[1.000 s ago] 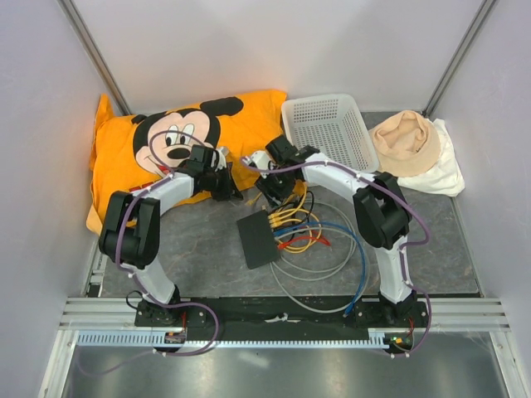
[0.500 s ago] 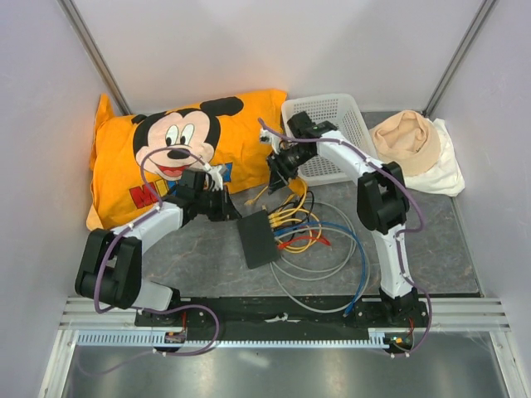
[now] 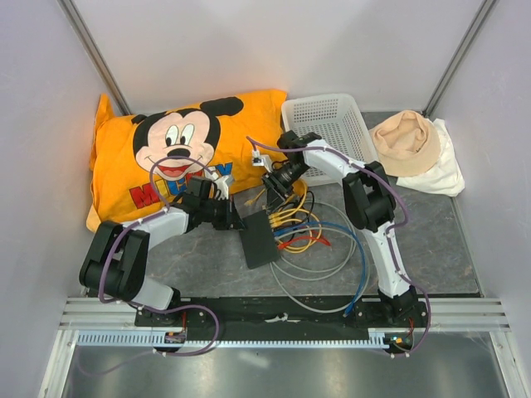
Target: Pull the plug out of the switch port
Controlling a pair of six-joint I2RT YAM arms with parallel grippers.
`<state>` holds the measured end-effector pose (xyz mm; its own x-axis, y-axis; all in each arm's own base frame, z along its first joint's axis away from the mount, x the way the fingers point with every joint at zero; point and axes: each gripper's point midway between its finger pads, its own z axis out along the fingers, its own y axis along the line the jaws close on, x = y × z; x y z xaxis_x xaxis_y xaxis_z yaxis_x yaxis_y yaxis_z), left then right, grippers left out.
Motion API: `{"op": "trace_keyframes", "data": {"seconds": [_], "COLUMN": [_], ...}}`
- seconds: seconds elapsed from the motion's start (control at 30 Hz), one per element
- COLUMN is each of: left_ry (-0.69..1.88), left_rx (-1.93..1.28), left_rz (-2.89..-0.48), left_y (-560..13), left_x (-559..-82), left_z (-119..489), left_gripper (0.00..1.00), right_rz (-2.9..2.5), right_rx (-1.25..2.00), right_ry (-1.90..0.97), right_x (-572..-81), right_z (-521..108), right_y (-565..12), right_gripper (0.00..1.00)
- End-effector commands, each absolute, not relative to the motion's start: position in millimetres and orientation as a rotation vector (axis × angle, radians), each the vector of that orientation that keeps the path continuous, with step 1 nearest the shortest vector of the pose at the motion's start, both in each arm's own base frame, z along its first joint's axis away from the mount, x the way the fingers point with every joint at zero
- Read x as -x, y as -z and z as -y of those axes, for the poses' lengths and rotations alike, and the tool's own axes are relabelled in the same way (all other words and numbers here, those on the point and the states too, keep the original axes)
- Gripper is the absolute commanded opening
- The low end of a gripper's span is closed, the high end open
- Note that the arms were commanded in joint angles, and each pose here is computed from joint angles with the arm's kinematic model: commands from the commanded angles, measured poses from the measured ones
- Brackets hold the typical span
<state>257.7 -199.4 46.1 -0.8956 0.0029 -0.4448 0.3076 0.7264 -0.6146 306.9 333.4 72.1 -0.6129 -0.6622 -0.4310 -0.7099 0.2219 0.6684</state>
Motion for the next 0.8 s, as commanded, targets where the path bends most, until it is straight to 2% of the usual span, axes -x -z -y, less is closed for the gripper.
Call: {"op": "trace_keyframes", "data": {"seconds": [0.0,0.77], "left_ry": [0.981,0.973], "left_rx": [-0.295,-0.325], "left_rz": [-2.471,-2.466], "left_y": [-45,-43], "left_x": [-262,-260], "left_z": [201,202], "left_gripper": [0.01,0.02], "right_rz": [-2.426,-2.503], "right_rx": [1.406,1.358], "right_ry": [-1.393,-1.424], "right_x": [-299,-305], "right_z": [-327,-331], "right_y": [-66,-52], "right_gripper": [0.47,0.39]}}
